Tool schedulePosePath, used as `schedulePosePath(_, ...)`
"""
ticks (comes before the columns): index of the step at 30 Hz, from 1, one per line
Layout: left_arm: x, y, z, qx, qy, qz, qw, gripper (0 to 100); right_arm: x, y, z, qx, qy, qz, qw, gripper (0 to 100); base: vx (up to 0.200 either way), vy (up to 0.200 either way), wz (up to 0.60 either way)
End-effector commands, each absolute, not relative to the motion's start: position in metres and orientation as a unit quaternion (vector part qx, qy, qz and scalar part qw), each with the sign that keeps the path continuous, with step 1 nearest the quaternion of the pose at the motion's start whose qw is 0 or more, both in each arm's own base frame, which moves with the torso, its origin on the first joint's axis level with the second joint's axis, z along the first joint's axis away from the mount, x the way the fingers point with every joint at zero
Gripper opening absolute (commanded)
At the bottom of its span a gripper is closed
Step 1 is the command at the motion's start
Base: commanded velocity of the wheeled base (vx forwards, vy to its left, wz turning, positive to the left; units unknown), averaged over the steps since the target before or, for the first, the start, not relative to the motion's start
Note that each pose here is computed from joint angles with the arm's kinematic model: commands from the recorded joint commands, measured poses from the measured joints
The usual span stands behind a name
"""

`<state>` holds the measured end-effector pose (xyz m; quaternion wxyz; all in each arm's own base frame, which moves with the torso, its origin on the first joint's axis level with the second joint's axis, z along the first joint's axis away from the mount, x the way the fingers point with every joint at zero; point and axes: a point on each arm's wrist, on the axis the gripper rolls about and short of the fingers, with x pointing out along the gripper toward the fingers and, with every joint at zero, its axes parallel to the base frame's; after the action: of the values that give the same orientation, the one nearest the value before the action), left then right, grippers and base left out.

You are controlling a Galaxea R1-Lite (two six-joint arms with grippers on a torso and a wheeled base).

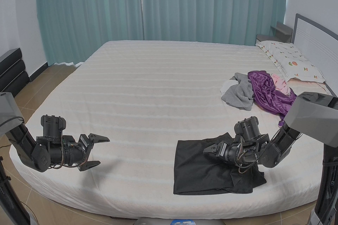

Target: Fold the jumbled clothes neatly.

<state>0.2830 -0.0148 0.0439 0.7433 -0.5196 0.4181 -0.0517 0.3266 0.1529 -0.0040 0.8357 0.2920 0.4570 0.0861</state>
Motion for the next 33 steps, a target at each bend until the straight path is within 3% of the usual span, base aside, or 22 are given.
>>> schedulePosePath(1,0.283,-0.015,0.044,-0.519,0.418,-0.052,0.743,100,0.318,0.132,0.002,0.275,0.46,0.067,0.842,100,0.0,0.0,0.0)
schedulePosePath(16,0.283,-0.015,0.044,-0.519,0.418,-0.052,0.743,100,0.275,0.063,0.017,0.258,0.466,0.015,0.846,100,0.0,0.0,0.0)
schedulePosePath(27,0.283,-0.015,0.043,-0.519,0.419,-0.052,0.743,100,0.269,0.064,0.048,0.292,0.433,0.066,0.85,100,0.0,0.0,0.0)
schedulePosePath(33,0.283,-0.015,0.043,-0.519,0.419,-0.052,0.743,100,0.277,0.086,0.052,0.337,0.436,0.09,0.829,100,0.0,0.0,0.0)
